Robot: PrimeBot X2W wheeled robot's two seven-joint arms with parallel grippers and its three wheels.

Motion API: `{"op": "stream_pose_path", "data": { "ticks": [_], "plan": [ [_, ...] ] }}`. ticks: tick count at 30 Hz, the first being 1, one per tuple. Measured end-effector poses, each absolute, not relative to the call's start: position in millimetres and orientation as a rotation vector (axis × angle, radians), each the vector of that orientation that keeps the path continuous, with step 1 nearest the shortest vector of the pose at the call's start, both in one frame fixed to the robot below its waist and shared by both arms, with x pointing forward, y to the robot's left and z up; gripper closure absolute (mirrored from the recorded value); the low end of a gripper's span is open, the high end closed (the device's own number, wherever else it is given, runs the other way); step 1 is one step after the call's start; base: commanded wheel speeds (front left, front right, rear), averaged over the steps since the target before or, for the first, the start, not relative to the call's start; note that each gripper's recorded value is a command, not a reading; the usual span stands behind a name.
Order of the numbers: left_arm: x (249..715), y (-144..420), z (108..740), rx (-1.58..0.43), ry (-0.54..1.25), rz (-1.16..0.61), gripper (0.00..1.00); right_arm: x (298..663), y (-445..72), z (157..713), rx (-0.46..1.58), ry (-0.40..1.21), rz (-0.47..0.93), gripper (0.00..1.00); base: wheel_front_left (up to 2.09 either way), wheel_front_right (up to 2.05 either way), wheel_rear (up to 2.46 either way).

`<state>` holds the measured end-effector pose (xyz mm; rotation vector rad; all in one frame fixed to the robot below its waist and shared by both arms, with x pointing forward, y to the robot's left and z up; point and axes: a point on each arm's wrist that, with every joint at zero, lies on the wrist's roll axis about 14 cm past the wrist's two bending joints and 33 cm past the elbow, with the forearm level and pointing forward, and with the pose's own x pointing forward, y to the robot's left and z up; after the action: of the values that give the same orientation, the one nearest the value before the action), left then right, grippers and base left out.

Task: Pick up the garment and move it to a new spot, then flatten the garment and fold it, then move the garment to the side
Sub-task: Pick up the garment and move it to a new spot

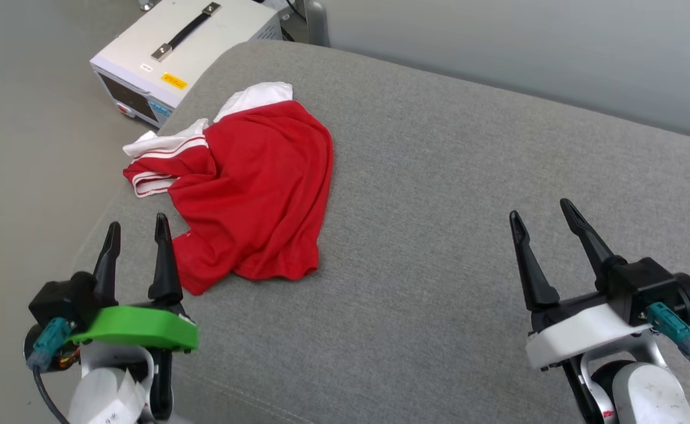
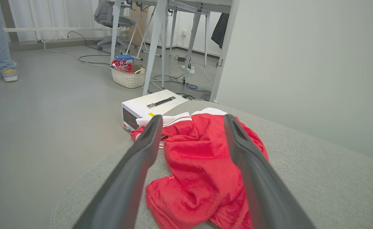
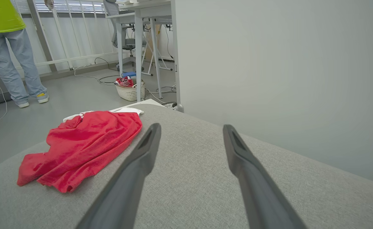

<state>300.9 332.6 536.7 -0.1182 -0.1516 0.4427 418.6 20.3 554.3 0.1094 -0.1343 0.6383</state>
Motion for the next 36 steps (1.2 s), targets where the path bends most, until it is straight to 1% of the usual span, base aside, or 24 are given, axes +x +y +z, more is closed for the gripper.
{"op": "stream_pose_path", "data": {
  "ticks": [4,7,13,16,20,22,25,29,35,36],
  "plan": [
    [333.6,337.0,535.2,-0.118,-0.129,0.397,0.0,430.3,15.6,546.9,0.105,-0.121,0.632,0.0,0.0,0.0,0.0],
    [363.2,341.0,535.7,-0.106,-0.078,0.35,0.0,439.7,11.2,540.5,0.11,-0.111,0.619,0.0,0.0,0.0,0.0],
    [416.2,345.1,515.1,-0.111,0.126,0.248,0.0,457.6,4.4,527.1,0.125,-0.094,0.598,0.0,0.0,0.0,0.0],
    [435.4,347.8,490.7,-0.14,0.287,0.214,0.0,467.0,-1.1,517.8,0.131,-0.082,0.581,0.0,0.0,0.0,0.0],
    [446.0,348.7,452.9,-0.194,0.501,0.184,0.0,475.4,-6.4,504.5,0.145,-0.059,0.566,0.0,0.0,0.0,0.0],
    [443.8,349.6,427.3,-0.22,0.64,0.179,0.0,479.2,-9.4,497.7,0.155,-0.047,0.556,0.0,0.0,0.0,0.0],
    [438.0,349.2,396.7,-0.235,0.799,0.17,0.0,484.9,-14.1,489.1,0.169,-0.036,0.54,0.0,0.0,0.0,0.0],
    [428.8,347.0,360.3,-0.272,0.956,0.176,0.0,490.7,-22.4,474.8,0.181,-0.012,0.513,0.0,0.0,0.0,0.0],
    [427.7,347.1,341.9,-0.358,1.076,0.194,0.0,490.4,-34.6,462.4,0.18,0.023,0.478,0.0,0.0,0.0,0.0],
    [427.7,347.1,341.3,-0.36,1.082,0.195,0.3,490.2,-35.6,462.2,0.18,0.025,0.475,0.0,0.0,0.0,0.0]
  ]
}}
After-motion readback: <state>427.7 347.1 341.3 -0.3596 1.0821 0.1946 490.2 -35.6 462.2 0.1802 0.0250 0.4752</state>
